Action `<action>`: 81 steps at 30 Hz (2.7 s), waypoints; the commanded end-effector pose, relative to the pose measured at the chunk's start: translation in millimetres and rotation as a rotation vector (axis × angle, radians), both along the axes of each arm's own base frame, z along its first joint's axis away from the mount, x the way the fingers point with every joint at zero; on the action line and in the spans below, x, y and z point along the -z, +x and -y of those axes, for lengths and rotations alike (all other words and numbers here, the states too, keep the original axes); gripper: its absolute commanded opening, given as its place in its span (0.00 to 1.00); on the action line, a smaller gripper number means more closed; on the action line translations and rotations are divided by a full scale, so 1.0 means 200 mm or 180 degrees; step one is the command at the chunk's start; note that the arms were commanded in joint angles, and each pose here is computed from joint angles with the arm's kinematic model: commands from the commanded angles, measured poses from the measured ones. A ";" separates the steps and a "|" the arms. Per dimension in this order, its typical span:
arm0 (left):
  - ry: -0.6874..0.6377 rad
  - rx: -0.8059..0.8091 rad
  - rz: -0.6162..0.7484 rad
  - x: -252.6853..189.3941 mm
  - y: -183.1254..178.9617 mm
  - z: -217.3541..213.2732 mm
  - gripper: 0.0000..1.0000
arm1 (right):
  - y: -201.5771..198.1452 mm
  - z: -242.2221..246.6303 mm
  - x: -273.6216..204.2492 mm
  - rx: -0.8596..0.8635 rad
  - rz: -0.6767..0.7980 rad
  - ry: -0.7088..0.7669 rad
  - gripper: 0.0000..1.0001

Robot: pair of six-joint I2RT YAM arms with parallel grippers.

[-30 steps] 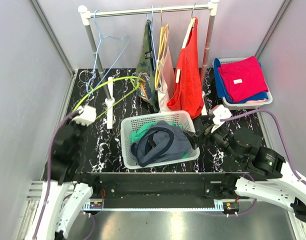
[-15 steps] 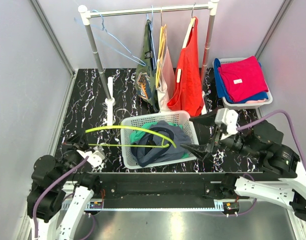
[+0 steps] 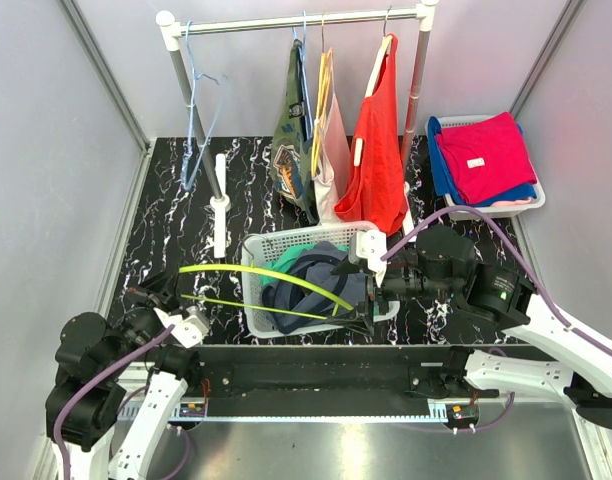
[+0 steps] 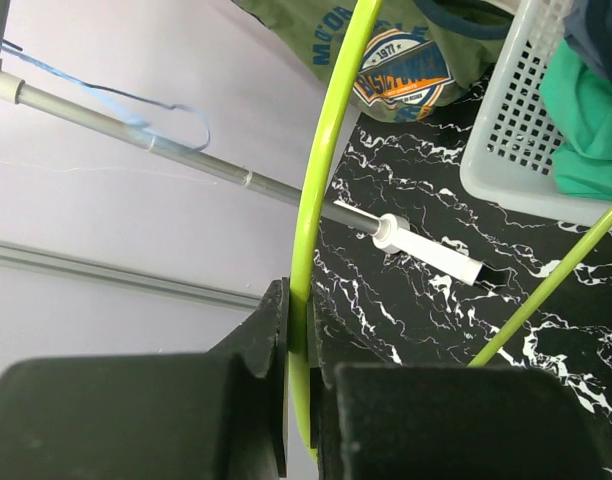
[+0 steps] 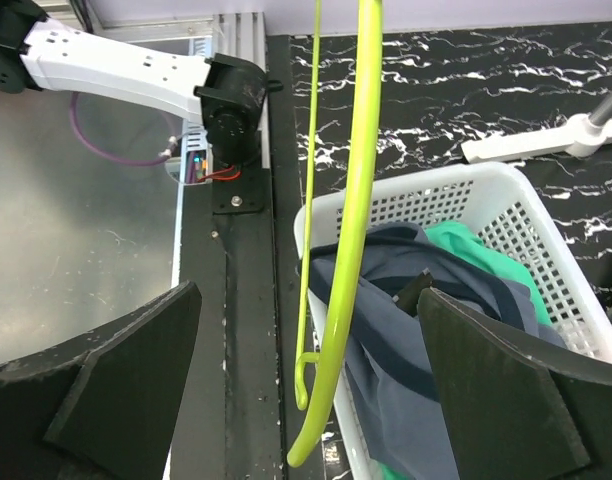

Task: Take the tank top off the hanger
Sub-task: Pick up the hanger at the center of the board.

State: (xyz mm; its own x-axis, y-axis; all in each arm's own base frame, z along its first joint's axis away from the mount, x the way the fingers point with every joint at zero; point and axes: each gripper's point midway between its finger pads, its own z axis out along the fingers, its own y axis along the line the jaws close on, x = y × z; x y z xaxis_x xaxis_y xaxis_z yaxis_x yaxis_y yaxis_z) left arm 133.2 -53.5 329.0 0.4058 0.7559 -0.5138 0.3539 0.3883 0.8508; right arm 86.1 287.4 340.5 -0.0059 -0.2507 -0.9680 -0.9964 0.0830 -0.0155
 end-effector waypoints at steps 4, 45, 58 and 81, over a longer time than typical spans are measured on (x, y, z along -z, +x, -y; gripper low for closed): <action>-0.0274 0.0113 0.0098 -0.13 -0.03 0.04 0.00 | -0.05 -0.01 -0.04 -0.0175 -0.0013 0.0106 0.98; -0.1563 0.0708 -0.1196 -0.25 -0.25 0.27 0.99 | 0.06 0.10 -0.08 0.0224 0.0466 0.0110 0.00; -0.1381 0.1339 -0.1628 -0.25 -0.35 0.41 0.99 | 0.00 0.21 -0.06 0.0223 0.0424 0.0056 0.00; -0.0629 0.1799 -0.2636 0.03 -0.39 0.45 0.44 | -0.03 0.24 -0.12 0.0174 0.0532 0.0078 0.00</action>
